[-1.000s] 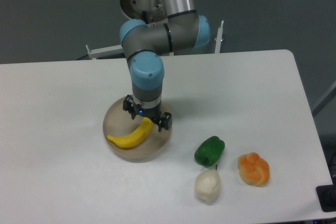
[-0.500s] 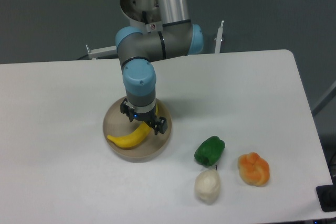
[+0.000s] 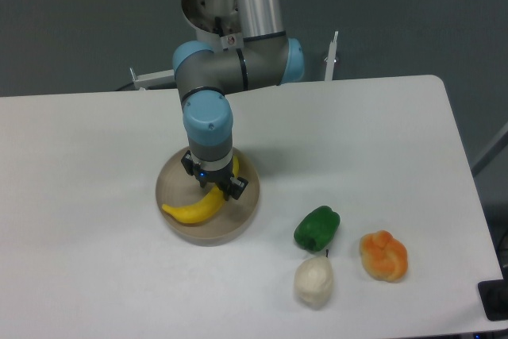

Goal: Pick up the banana from the plate
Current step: 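Lift the banana off the plate and carry it toward the green pepper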

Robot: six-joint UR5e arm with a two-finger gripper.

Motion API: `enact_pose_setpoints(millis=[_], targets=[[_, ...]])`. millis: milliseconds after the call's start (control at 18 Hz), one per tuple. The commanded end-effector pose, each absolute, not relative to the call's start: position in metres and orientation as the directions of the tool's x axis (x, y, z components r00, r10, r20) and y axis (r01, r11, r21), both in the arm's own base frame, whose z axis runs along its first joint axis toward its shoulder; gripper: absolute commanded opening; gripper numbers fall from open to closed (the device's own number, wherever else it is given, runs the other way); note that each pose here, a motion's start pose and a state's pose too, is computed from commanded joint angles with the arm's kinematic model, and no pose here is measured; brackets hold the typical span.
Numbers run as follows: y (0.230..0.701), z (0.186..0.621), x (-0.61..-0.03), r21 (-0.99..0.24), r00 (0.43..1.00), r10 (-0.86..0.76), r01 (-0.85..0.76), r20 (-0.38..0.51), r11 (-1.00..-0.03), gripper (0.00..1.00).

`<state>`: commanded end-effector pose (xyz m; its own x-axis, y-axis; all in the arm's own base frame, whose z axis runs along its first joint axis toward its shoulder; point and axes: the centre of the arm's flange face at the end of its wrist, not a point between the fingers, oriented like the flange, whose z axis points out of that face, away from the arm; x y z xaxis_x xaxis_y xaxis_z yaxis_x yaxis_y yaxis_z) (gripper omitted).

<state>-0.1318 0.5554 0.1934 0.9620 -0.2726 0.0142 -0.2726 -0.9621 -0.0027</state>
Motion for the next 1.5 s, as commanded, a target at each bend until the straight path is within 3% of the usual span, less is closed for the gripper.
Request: enact_pose_setpoints(millis=[333,556,889,1500], targets=[[0.558,0.199,-0.136,-0.012,0.963,-0.270,-0.270,0.006,-0.963,0.31],[0.560,0.231,-0.158,-0.051,0.958,-0.285,-0.287,-0.037,-0.957,0.28],[0.545,0.293,-0.238,-0.107,0.954,-0.271,-0.284,-0.126,-0.953,0.28],[0.512,0.374,-0.375,-0.077,0.899,-0.384,-0.407,-0.213,-0.910,0.28]])
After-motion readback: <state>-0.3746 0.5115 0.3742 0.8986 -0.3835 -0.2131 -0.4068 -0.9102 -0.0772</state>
